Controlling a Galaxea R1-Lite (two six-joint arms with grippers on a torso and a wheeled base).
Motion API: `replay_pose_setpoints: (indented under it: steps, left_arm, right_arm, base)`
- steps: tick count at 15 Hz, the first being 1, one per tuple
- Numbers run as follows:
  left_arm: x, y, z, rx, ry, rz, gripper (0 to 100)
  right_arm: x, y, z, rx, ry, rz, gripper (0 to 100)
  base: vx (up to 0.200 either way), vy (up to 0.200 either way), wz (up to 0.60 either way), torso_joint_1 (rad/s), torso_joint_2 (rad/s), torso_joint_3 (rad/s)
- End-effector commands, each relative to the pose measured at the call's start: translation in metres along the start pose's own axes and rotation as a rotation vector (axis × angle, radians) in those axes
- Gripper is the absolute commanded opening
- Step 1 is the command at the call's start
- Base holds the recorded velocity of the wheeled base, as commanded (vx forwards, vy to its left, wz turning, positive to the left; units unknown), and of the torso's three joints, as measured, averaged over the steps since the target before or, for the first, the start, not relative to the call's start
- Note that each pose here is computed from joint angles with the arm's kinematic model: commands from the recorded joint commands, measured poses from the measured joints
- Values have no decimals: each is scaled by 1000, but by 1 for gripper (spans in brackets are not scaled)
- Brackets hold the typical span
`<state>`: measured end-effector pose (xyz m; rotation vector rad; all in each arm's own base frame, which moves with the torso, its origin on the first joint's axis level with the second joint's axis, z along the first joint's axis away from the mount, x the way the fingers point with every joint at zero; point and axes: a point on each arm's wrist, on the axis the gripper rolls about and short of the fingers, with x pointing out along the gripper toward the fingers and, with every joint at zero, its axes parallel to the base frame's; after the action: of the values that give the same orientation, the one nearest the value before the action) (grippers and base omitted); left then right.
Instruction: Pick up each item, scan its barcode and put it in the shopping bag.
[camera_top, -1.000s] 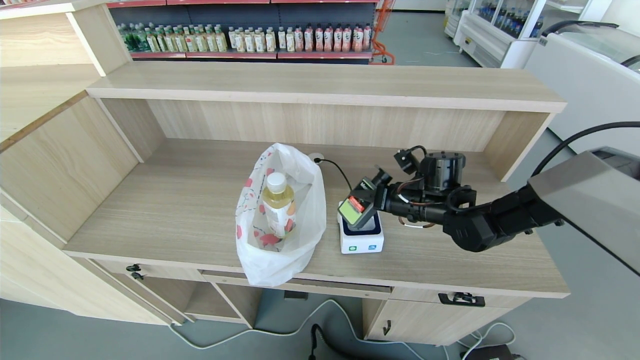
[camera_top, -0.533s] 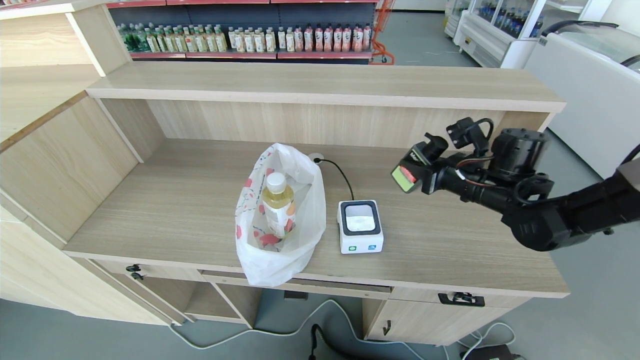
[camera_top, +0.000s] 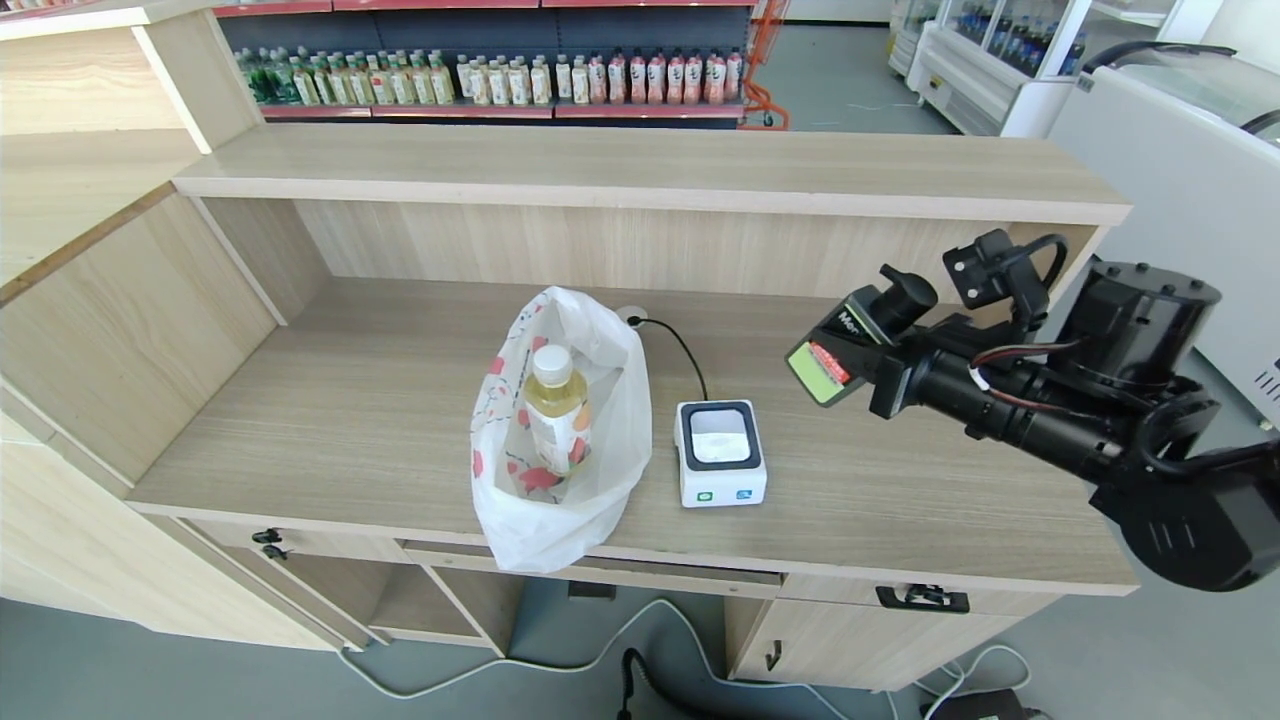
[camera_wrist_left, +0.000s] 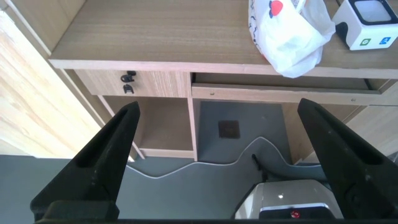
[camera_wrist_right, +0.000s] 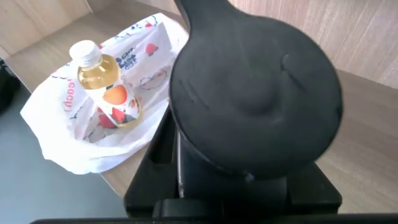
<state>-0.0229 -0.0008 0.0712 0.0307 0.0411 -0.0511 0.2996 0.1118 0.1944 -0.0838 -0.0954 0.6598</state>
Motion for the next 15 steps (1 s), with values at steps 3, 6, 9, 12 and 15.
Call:
replay_pose_setpoints:
  steps: [3,6,9,12,15]
  left_arm:
    - [0,0,0,1,-1,0,100]
    - [0,0,0,-1,-1,0,100]
    - [0,0,0,-1,-1,0,100]
    - [0,0,0,-1,-1,-2,100]
    - [0,0,0,-1,-1,0,100]
  right_arm:
    - [-12,11,23,-16,-58,17,0]
    - [-21,13,33,-7,-39,25,0]
    - [-26,15,37,4,-23,30,0]
    - [-24,20,37,31,-21,51,0]
    - [-21,33,31,58,15,98,0]
  base:
    - [0,0,0,0,0,0]
    - [0,133,0,0,0,2]
    - [0,200,0,7,4,-1]
    - [0,200,0,-1,-4,6]
    - [0,200,0,2,1,2]
